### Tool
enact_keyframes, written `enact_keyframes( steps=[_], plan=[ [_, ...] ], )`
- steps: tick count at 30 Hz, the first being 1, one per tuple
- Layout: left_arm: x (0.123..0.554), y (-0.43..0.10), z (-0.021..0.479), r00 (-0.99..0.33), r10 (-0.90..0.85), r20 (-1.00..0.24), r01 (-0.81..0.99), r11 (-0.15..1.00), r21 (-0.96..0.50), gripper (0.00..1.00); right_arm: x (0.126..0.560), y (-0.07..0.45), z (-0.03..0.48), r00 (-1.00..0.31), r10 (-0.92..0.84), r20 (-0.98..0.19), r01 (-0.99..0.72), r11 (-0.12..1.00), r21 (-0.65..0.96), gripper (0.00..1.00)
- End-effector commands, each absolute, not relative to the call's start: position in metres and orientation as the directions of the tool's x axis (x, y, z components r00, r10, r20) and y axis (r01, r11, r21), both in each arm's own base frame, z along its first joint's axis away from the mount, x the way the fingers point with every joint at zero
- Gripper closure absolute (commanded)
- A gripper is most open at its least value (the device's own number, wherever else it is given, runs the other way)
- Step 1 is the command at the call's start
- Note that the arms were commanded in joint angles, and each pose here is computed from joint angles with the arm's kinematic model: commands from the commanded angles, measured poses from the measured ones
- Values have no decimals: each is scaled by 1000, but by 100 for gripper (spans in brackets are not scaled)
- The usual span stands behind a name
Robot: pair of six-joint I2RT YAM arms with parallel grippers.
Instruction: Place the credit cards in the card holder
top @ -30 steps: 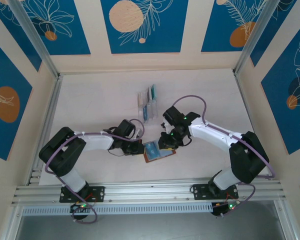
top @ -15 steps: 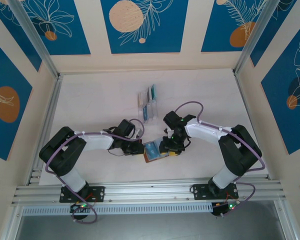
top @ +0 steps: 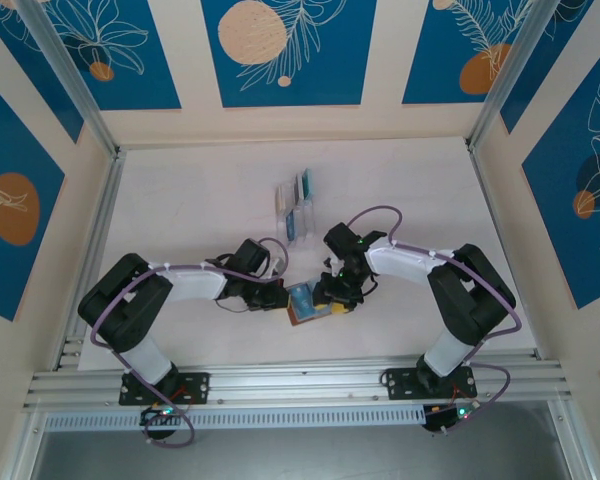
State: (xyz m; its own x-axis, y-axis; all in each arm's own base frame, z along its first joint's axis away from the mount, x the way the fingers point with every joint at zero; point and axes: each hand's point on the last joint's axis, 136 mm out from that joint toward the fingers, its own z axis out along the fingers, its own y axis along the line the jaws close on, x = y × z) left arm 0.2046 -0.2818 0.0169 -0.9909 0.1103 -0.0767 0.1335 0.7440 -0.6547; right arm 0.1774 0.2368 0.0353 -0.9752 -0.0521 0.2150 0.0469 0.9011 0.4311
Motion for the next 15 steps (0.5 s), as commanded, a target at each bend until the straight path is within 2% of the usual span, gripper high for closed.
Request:
enact_keyframes(
  steps=[1, 15],
  plan=[
    [199, -247, -29, -999, 47, -21, 51, 859, -509, 96, 166, 239, 35, -965, -41, 260, 81, 894, 442, 54],
    [197, -246, -30, -999, 44, -18, 47, 859, -510, 96, 160, 253, 31, -954, -49, 296, 100, 878, 468, 52]
  ],
)
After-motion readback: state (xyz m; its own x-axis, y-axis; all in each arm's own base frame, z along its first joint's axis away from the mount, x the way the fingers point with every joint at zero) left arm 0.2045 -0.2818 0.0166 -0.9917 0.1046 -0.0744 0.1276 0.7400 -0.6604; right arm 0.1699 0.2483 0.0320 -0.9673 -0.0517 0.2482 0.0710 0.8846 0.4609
